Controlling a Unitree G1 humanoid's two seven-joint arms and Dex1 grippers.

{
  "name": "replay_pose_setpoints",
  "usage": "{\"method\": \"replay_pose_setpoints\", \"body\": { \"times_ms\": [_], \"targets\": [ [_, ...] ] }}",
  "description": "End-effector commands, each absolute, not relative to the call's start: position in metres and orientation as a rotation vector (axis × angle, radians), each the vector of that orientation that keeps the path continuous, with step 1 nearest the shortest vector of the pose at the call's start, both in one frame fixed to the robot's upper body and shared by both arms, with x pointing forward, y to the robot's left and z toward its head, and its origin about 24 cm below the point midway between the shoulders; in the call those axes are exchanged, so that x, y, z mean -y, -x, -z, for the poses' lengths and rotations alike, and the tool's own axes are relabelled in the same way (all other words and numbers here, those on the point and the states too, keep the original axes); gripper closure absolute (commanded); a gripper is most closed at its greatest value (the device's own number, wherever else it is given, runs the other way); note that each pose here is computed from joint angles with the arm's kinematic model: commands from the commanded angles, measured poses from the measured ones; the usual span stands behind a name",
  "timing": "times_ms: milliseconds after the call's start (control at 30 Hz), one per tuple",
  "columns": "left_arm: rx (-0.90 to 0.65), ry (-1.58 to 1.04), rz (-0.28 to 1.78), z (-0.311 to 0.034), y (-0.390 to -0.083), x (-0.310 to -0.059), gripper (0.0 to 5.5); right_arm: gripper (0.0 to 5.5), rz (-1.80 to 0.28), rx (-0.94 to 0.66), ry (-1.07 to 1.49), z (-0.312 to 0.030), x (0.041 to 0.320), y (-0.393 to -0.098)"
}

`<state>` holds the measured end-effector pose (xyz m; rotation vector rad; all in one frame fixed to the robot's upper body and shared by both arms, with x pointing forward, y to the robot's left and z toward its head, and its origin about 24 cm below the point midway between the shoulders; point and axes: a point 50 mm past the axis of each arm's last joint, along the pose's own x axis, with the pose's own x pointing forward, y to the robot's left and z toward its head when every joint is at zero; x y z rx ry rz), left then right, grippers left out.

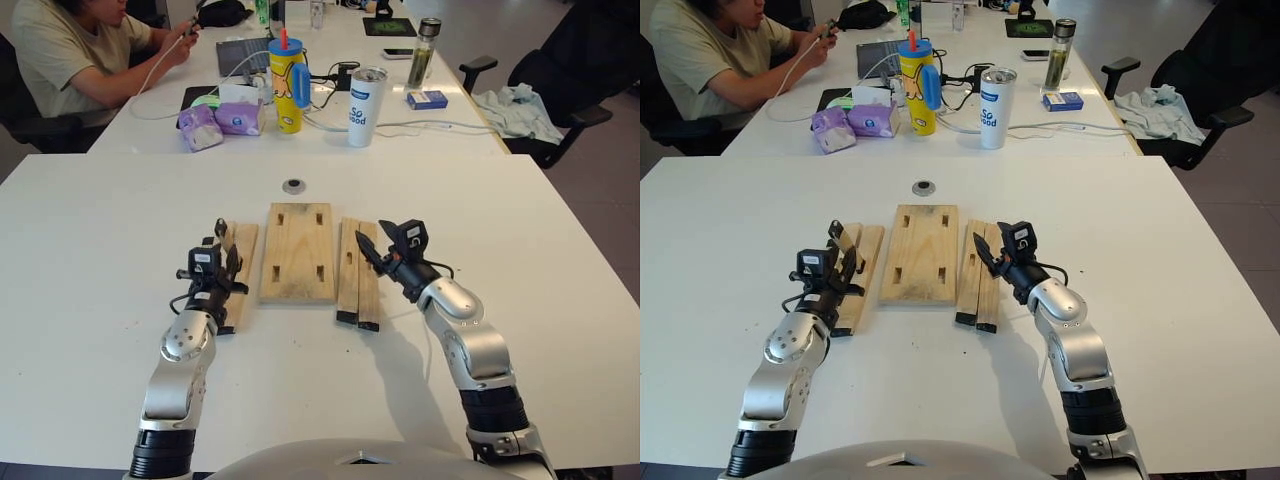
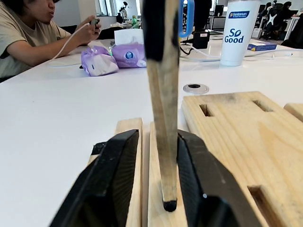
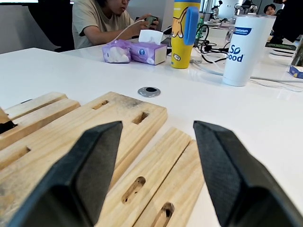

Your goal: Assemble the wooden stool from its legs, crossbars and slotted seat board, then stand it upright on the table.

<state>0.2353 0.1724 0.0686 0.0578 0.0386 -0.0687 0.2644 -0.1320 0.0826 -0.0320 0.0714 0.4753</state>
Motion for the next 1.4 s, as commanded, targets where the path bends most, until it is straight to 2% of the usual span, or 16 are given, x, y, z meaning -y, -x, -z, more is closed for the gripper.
{"method": "replay_pose_setpoints", "body": {
  "times_ms": [33,100,367,467,500,567,633,667,733,1000,1100,1267,1400],
  "targets": [
    [0.083,-0.046,0.076,-0.096,-0.243,-0.169,3.18,2.71,-0.484,-0.062,0.023,-0.085,0.131,-0.267],
    [0.131,-0.035,0.068,-0.109,-0.248,-0.169,2.89,2.71,-0.485,-0.062,0.020,-0.084,0.130,-0.267],
    [0.312,-0.018,0.064,-0.182,-0.288,-0.169,2.89,2.71,-0.491,-0.052,0.020,-0.084,0.126,-0.271],
    [0.343,-0.028,0.072,-0.201,-0.294,-0.169,2.89,2.71,-0.490,-0.045,0.023,-0.085,0.125,-0.273],
    [0.290,-0.027,0.073,-0.193,-0.296,-0.170,2.89,2.71,-0.489,-0.044,0.023,-0.085,0.125,-0.273],
    [-0.030,-0.040,0.056,-0.135,-0.297,-0.173,2.89,2.71,-0.493,-0.045,0.022,-0.084,0.123,-0.272],
    [-0.350,-0.059,0.038,-0.071,-0.279,-0.175,2.89,2.71,-0.503,-0.045,0.020,-0.084,0.120,-0.272],
    [-0.448,-0.073,0.044,-0.050,-0.268,-0.175,2.89,2.71,-0.508,-0.045,0.020,-0.083,0.118,-0.272],
    [-0.516,-0.100,0.036,-0.033,-0.259,-0.179,2.89,2.71,-0.512,-0.044,0.021,-0.083,0.117,-0.272],
    [-0.342,-0.108,0.036,-0.065,-0.284,-0.181,2.89,2.71,-0.502,-0.031,0.019,-0.084,0.116,-0.276],
    [-0.159,-0.048,0.029,-0.093,-0.288,-0.179,2.89,2.71,-0.498,-0.029,0.013,-0.083,0.115,-0.276],
    [0.069,-0.055,0.031,-0.137,-0.284,-0.175,2.89,2.71,-0.488,-0.029,0.002,-0.081,0.116,-0.274],
    [0.116,-0.067,0.037,-0.152,-0.274,-0.171,2.89,2.71,-0.490,-0.031,-0.002,-0.080,0.115,-0.272]
  ]
}}
